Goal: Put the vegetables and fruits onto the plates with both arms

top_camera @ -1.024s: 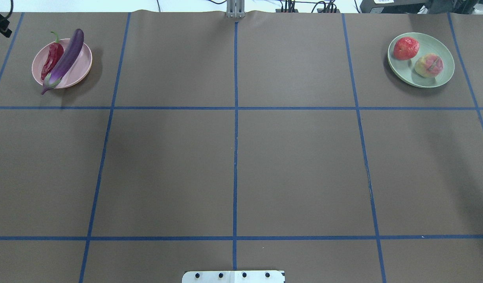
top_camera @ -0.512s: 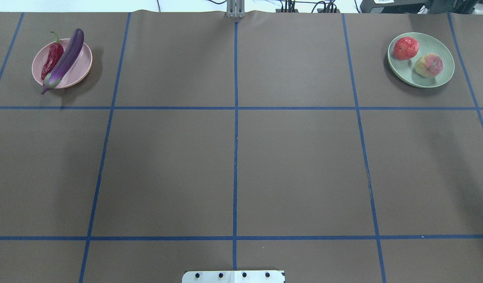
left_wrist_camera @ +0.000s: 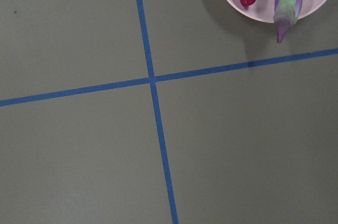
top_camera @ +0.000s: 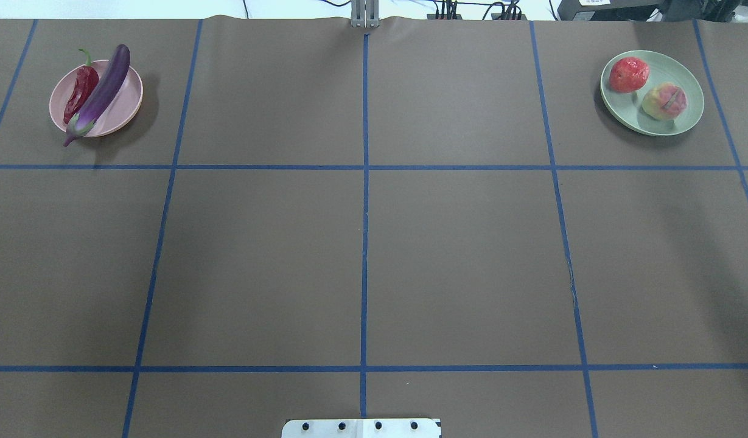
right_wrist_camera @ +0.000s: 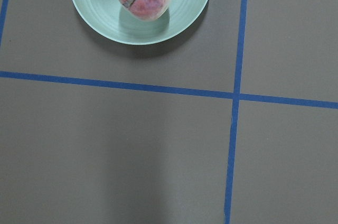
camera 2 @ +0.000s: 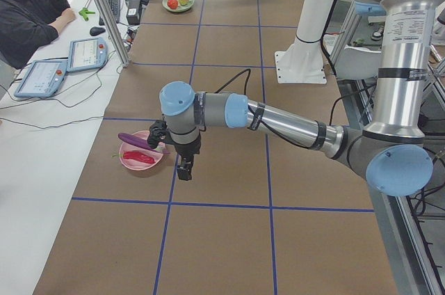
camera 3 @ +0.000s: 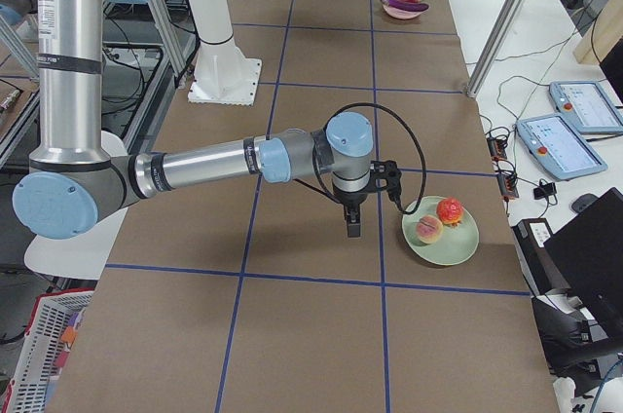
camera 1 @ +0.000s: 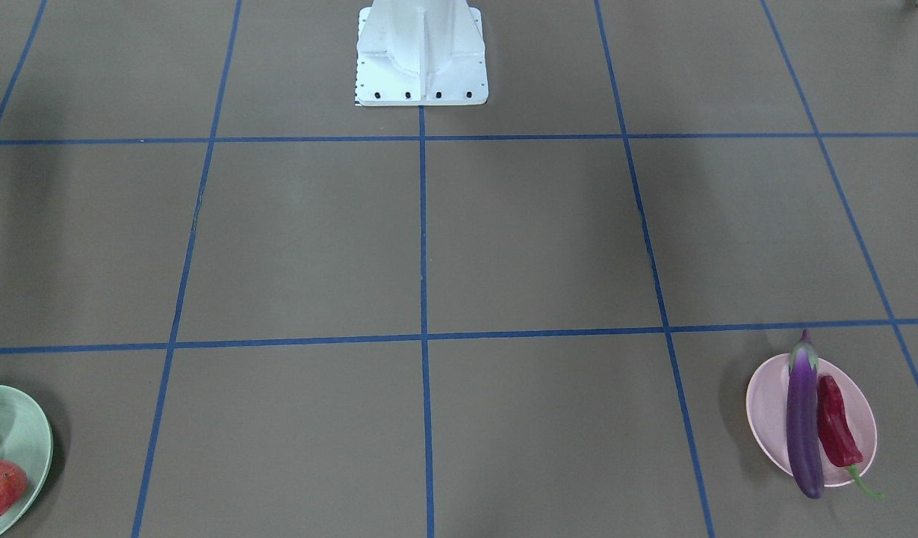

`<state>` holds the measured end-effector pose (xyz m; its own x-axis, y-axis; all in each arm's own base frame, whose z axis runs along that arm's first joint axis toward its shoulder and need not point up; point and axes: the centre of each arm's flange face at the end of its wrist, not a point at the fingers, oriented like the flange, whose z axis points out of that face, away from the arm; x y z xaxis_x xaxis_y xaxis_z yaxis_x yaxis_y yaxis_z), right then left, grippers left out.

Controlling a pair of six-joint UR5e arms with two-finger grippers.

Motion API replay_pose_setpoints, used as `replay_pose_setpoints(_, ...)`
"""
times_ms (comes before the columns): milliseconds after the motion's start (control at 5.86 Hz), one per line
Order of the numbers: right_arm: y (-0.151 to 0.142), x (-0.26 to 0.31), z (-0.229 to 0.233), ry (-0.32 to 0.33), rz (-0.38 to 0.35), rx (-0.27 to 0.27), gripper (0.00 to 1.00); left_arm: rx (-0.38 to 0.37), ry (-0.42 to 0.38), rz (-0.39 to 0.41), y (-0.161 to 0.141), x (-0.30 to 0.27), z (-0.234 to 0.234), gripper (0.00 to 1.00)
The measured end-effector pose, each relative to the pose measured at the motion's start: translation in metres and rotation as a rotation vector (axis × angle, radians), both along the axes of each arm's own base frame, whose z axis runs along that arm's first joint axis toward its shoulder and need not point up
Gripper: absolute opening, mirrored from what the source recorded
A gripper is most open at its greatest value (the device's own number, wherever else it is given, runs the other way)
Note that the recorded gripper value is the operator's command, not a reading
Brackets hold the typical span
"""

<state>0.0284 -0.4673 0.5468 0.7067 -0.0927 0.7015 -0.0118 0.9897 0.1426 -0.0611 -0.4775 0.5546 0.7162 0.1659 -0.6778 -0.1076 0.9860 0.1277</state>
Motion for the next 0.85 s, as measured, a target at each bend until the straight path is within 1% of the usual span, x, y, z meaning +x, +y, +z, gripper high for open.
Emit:
replay_pose_setpoints(341, 0.000, -0.006, -0.004, 0.001, -0.014, 0.010, 1.00, 0.030, 0.007, -0.065, 0.018, -0.001, 0.015, 1.00)
replay_pose_setpoints(683, 0.001, -0.010, -0.003, 0.012, -0.021, 0.006, 1.00, 0.043, 0.079, -0.079, 0.026, 0.002, 0.012, 1.00)
replay_pose_setpoints(854, 0.003, -0.009, 0.000, 0.018, -0.020, 0.004, 1.00, 0.030, 0.097, -0.081, 0.026, 0.001, 0.018, 1.00)
